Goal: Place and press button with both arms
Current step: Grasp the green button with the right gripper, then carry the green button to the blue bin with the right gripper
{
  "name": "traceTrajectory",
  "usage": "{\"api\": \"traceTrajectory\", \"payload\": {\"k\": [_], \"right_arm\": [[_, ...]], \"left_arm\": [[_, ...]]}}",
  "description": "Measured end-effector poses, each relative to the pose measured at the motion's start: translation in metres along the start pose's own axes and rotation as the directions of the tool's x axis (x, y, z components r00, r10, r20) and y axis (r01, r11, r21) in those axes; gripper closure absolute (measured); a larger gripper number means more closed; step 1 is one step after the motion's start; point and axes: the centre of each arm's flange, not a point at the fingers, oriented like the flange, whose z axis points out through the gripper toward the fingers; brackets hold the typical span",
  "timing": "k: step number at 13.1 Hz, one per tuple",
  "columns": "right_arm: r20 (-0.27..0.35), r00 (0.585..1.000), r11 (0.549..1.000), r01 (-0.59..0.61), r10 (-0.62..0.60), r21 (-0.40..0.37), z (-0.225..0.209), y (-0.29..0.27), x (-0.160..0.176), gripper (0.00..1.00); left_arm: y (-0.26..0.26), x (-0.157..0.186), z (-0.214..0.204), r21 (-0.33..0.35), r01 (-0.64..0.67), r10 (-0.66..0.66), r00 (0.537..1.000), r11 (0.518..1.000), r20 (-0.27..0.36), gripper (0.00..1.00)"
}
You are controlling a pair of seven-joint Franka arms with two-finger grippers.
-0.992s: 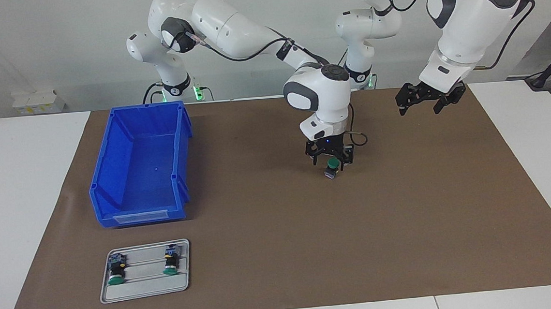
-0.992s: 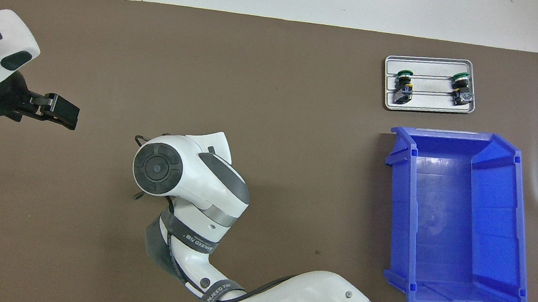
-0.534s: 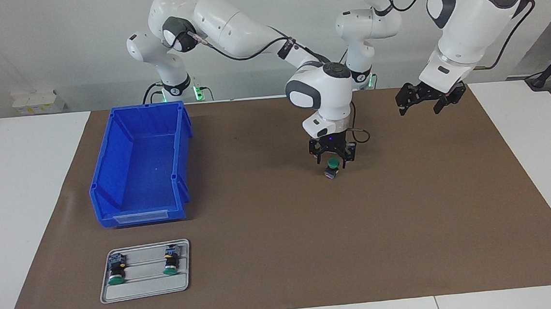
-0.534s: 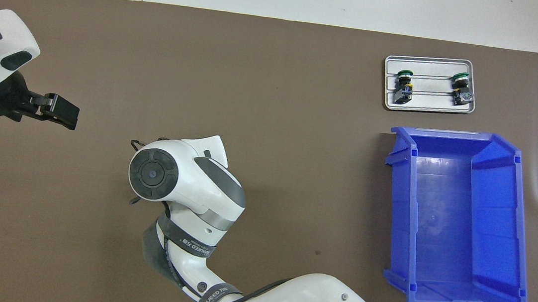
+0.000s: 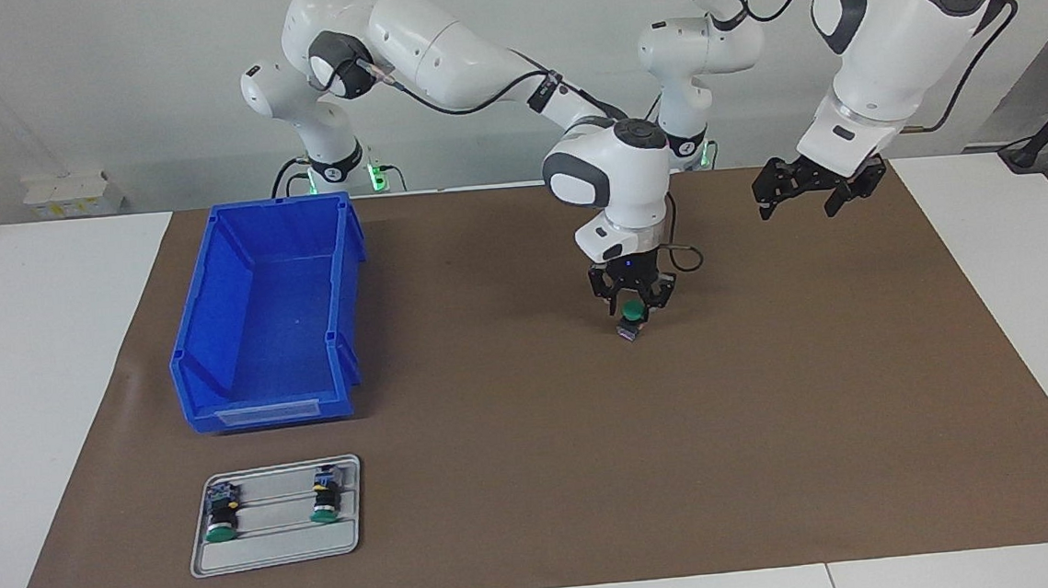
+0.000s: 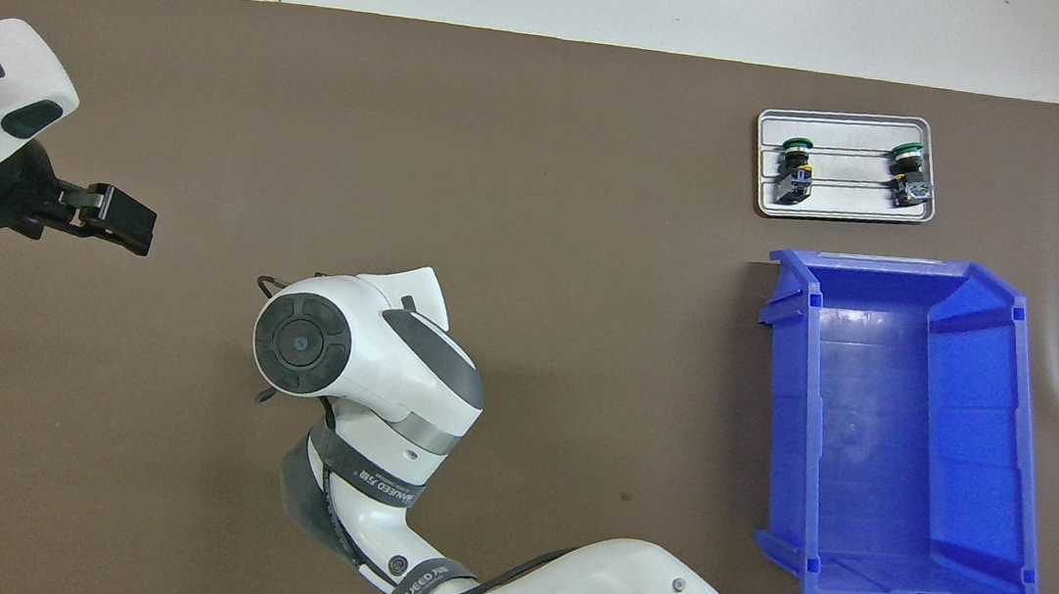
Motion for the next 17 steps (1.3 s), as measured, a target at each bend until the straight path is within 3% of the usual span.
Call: {"api": "traceTrajectory", "payload": {"k": [1, 8, 13, 17], "right_arm": [[0.000, 1.000, 1.000, 0.000, 0.000, 0.001, -0.001, 0.000, 0.000, 0.59], [-0.014, 0.999, 0.999, -0.036, 0.037, 0.007, -0.021, 0.002, 0.011, 0.59], [-0.067, 0.989, 0.991, -0.134, 0.132, -0.019, -0.097, 0.068, 0.087, 0.59], [-0.040, 0.996, 0.995, -0.080, 0.077, -0.063, -0.147, 0.159, 0.136, 0.59]], "left_arm": [[0.000, 0.000, 0.000, 0.000, 0.000, 0.000, 1.000, 1.000, 0.000, 0.00], [0.000, 0.000, 0.000, 0.000, 0.000, 0.000, 1.000, 1.000, 0.000, 0.00], [0.000, 0.000, 0.000, 0.000, 0.000, 0.000, 1.000, 1.000, 0.000, 0.00], [0.000, 0.000, 0.000, 0.000, 0.000, 0.000, 1.000, 1.000, 0.000, 0.00]]}}
